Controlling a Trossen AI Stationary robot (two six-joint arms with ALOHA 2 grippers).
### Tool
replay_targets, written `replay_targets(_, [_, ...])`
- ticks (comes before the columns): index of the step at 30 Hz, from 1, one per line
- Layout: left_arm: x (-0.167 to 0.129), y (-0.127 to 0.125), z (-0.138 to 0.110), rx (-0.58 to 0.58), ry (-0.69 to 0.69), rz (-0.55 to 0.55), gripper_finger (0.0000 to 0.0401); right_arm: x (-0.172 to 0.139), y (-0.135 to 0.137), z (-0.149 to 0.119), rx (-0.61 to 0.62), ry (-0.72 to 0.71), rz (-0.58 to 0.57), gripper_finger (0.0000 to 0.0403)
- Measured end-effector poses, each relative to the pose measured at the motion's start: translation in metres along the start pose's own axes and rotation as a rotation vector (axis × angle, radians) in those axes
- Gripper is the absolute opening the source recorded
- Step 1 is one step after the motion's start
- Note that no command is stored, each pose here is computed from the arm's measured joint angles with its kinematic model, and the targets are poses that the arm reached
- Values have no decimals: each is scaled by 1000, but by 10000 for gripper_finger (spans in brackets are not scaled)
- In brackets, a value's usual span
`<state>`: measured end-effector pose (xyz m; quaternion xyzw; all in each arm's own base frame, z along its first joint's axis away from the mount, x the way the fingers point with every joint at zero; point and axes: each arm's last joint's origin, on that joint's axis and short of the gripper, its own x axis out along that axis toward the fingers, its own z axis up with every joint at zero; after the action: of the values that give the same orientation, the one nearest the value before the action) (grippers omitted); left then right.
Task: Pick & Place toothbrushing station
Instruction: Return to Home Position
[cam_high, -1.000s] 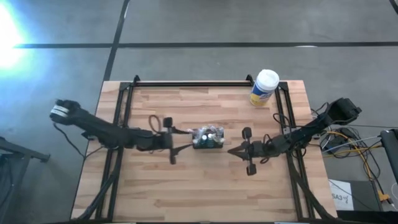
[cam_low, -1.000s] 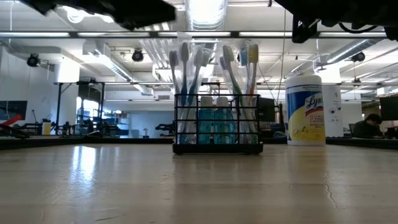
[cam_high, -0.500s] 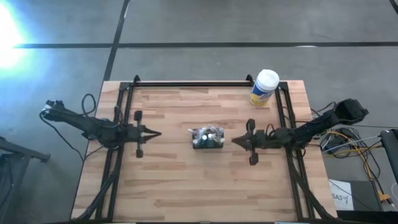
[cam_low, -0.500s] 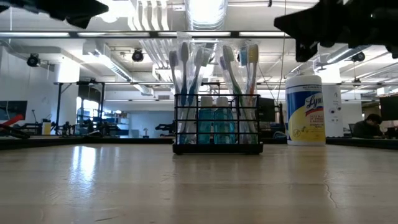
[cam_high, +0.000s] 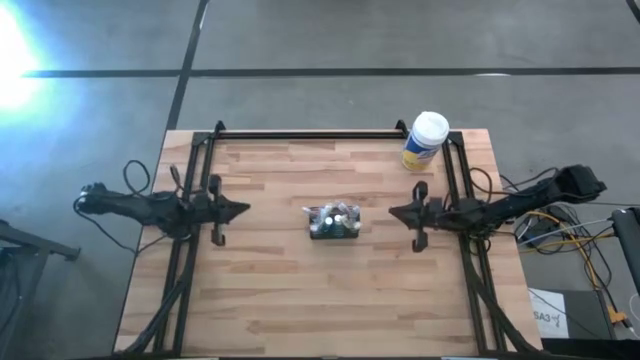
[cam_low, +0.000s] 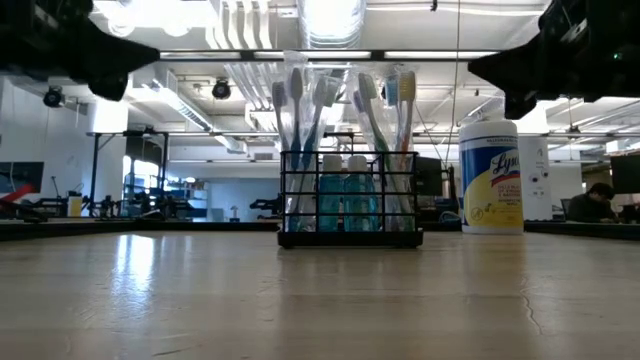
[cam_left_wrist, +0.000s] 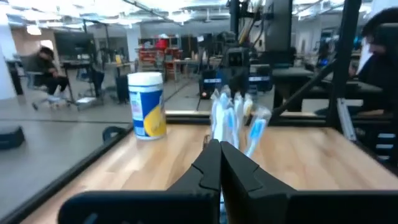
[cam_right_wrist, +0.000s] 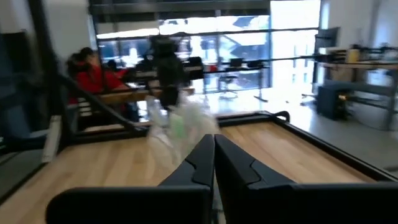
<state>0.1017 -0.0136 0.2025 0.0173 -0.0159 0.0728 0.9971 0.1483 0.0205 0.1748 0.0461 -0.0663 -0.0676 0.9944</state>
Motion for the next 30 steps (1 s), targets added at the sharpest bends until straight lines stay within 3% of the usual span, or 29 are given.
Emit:
replay_targets(9, [-8, 6, -13, -27, -85, -82, 1, -7, -3, 0, 3, 17, -26, 8])
replay_targets(15, [-7, 5, -29, -5, -14, -85, 1, -12, -5, 5, 25, 2, -23, 8])
replay_targets(30, [-6, 2, -33, -16, 8, -170, 0, -34, -13, 10, 9, 20, -57, 8])
